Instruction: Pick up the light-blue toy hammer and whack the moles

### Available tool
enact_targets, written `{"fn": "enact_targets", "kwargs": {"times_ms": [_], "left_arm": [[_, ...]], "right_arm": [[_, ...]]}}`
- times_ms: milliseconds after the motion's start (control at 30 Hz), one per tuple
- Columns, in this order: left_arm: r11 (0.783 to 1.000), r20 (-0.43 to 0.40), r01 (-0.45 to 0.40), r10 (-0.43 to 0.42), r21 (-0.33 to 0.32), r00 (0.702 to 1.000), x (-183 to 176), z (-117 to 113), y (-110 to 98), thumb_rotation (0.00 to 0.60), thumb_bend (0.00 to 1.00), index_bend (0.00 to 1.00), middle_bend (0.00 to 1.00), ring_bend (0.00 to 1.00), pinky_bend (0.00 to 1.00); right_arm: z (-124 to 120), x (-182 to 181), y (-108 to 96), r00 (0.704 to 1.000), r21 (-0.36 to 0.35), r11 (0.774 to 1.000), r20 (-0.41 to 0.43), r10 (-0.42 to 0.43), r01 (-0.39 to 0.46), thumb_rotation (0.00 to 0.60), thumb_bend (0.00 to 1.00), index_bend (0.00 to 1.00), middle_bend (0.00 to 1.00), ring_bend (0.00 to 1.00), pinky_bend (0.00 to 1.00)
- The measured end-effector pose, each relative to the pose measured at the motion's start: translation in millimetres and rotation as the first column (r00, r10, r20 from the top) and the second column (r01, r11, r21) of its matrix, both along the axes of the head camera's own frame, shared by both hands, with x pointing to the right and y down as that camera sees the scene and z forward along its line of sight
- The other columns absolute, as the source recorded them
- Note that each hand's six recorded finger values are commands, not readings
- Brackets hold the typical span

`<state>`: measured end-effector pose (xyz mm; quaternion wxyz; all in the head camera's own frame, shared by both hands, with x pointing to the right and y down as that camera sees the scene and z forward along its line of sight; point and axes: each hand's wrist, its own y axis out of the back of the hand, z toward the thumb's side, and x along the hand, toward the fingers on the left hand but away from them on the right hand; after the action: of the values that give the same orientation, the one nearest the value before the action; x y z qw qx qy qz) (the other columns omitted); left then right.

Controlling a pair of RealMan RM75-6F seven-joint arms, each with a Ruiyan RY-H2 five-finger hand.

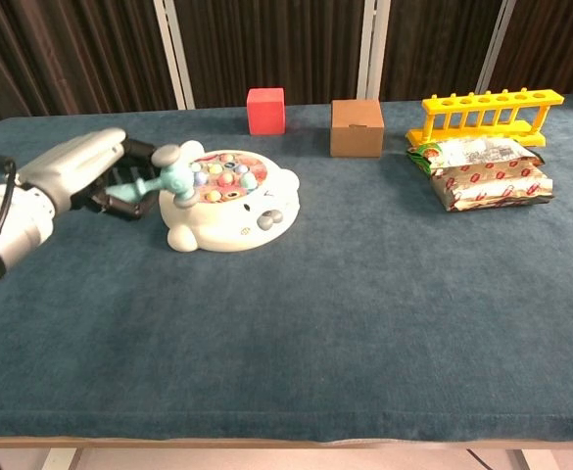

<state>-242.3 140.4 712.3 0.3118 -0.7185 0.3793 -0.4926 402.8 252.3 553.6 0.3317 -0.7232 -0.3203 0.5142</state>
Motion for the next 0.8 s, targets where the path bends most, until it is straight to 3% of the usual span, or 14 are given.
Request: {"fn": "enact_targets", "kwargs": {"times_ms": [167, 633, 800], "left_arm": [[1.000, 0.062, 0.000, 0.002, -0.024, 0.998, -23, 18, 17, 0.600, 0.74, 0.61, 0.76, 0.80, 1.00], [1.000, 0.113, 0.014, -0.012, -0.022, 0.994, -43, 46, 31, 0.600, 0.69, 0.63, 0.72, 0.71, 0.99], [0.999, 0.111, 0.007, -0.003, -0.039, 0.994, -46, 51, 35, 0.600, 0.69, 0.58, 0.66, 0.63, 0.81]], "right_arm": [[-1, -2, 1, 1.000, 0.002, 1.000, 0.006, -0.003, 0.003, 0.600, 0.22, 0.00, 0.00, 0.00, 0.00], [-2, -3, 2, 1.000, 0.003, 1.000, 0.010, -0.005, 0.005, 0.600, 0.22, 0.00, 0.00, 0.00, 0.00], [-2, -3, 1, 1.000, 0.005, 1.000, 0.008, -0.003, 0.003, 0.600, 0.22, 0.00, 0.00, 0.00, 0.00]]}}
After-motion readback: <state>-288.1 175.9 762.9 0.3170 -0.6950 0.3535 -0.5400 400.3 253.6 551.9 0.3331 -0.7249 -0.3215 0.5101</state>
